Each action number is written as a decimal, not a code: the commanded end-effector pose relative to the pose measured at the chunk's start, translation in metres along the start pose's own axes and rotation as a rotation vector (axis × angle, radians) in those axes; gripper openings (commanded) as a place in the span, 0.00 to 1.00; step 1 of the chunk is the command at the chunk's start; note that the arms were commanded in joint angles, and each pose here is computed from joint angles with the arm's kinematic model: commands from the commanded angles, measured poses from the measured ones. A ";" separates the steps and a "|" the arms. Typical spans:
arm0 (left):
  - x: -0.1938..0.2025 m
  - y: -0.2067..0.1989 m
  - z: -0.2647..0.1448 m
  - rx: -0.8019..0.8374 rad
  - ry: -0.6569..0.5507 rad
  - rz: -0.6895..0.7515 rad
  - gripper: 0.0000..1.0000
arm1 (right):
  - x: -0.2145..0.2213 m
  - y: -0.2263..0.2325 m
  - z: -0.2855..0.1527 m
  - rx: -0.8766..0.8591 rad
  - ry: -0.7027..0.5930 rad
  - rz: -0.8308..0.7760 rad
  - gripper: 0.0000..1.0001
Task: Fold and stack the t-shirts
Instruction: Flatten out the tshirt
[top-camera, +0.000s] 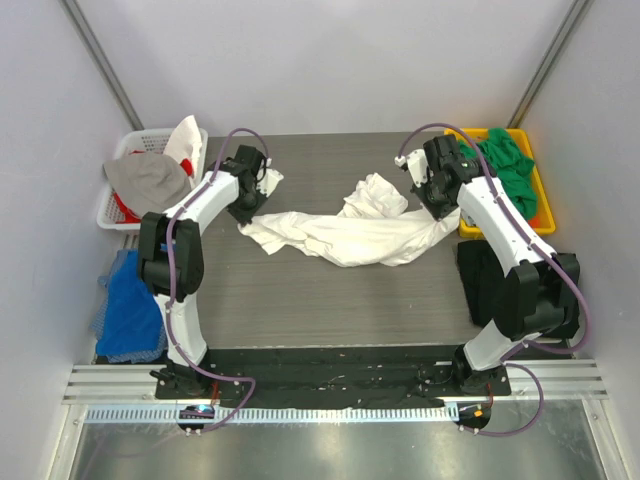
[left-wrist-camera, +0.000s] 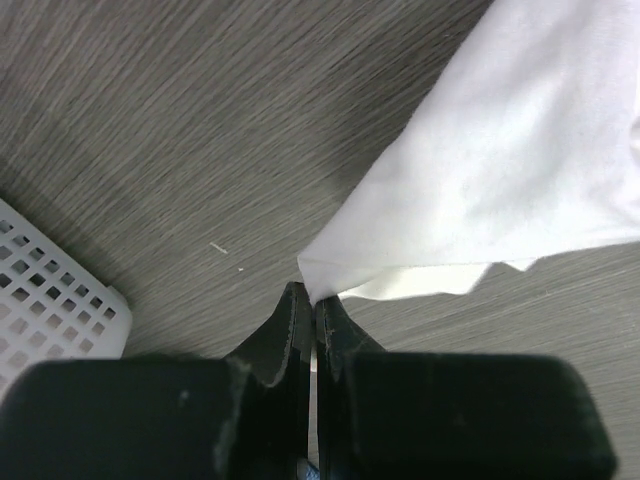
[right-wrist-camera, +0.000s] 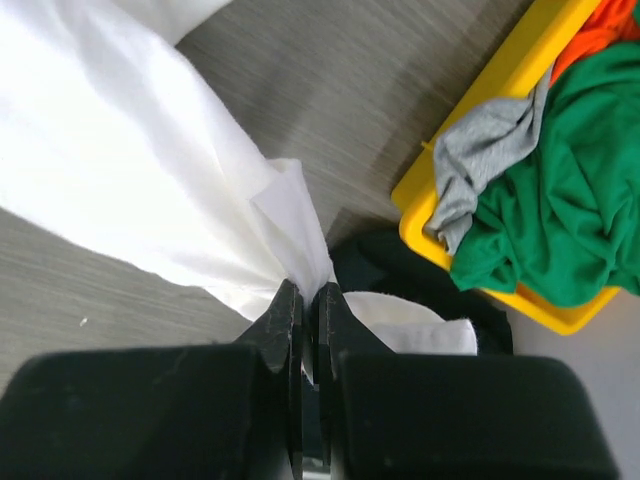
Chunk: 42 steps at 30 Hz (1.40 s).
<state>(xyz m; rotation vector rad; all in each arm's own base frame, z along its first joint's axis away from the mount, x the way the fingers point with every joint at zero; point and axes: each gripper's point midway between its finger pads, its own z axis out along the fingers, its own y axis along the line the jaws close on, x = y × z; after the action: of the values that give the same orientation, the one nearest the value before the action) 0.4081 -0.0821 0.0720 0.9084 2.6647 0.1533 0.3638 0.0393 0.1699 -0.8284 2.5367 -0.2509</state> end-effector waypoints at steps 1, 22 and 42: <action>-0.008 0.009 -0.032 -0.039 -0.058 -0.011 0.00 | 0.030 0.005 -0.020 0.007 0.040 0.002 0.01; -0.011 0.002 -0.028 0.011 -0.048 -0.004 0.00 | 0.075 0.041 -0.020 -0.113 0.125 -0.005 0.54; 0.014 0.029 -0.006 -0.097 -0.012 0.021 0.00 | 0.102 -0.009 0.040 0.061 0.219 0.108 0.51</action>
<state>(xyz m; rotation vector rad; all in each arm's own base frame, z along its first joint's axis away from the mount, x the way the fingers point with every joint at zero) 0.3953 -0.0711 0.0639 0.9576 2.6755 0.1880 0.2900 -0.0262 0.0832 -0.7443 2.8255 -0.3533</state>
